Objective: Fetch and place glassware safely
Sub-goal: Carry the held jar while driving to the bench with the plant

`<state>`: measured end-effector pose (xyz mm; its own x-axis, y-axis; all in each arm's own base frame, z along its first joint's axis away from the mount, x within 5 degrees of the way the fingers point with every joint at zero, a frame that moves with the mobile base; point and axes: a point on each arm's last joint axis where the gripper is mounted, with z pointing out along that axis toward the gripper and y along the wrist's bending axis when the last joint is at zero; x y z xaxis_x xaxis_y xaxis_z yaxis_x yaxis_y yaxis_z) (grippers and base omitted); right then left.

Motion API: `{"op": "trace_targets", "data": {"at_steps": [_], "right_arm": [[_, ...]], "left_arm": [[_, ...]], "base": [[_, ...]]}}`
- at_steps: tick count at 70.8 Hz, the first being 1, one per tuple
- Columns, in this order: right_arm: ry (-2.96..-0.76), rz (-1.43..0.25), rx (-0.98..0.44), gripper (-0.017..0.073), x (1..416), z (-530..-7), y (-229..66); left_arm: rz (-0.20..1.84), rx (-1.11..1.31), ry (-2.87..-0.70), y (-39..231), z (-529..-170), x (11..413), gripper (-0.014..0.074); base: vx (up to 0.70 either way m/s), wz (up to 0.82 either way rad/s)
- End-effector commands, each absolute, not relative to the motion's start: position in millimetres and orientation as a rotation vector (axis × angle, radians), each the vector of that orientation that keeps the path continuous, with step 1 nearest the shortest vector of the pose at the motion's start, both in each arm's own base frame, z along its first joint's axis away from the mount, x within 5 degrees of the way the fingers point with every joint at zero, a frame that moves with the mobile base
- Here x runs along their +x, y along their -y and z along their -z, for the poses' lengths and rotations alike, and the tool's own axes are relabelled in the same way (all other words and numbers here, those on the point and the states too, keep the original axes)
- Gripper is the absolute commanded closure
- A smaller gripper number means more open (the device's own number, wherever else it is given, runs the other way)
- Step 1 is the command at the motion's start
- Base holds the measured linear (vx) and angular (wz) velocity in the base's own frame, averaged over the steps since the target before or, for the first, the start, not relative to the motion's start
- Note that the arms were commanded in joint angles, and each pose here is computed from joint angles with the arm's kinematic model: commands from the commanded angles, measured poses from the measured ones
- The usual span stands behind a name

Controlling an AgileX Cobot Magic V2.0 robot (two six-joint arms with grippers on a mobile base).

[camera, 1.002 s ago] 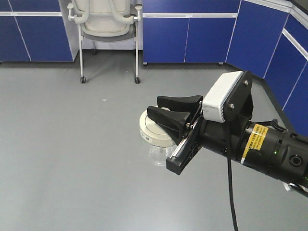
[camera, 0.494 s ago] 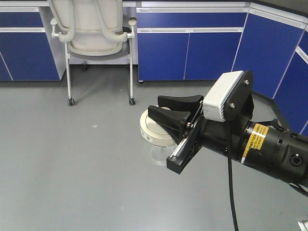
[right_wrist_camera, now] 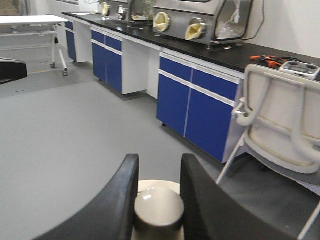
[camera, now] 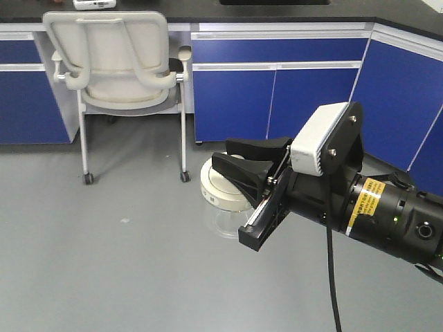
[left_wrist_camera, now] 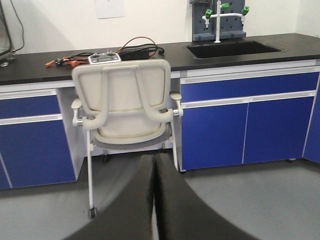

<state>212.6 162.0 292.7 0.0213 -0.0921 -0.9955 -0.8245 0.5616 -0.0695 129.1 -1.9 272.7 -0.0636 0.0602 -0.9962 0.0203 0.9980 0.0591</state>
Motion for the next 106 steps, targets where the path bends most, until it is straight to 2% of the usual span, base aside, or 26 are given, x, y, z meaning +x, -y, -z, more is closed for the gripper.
{"op": "trace_targets", "data": {"at_steps": [1,31,106], "right_arm": [[-1.338,-0.740,-0.790,0.0563,208.5,-316.5,-162.0],[-1.338,-0.740,-0.790,0.0563,208.5,-316.5,-162.0],[-1.337,-0.741,-0.791,0.0563,208.4,-316.6,-162.1]], "left_arm": [[-0.019,0.054,-1.535,2.7,-288.0,130.1,0.0601],[-0.019,0.054,-1.535,2.7,-288.0,130.1,0.0601],[-0.019,0.054,-1.535,2.7,-288.0,130.1,0.0601]], "base": [[0.35,-0.17],[0.25,-0.41],[0.18,-0.72]]}}
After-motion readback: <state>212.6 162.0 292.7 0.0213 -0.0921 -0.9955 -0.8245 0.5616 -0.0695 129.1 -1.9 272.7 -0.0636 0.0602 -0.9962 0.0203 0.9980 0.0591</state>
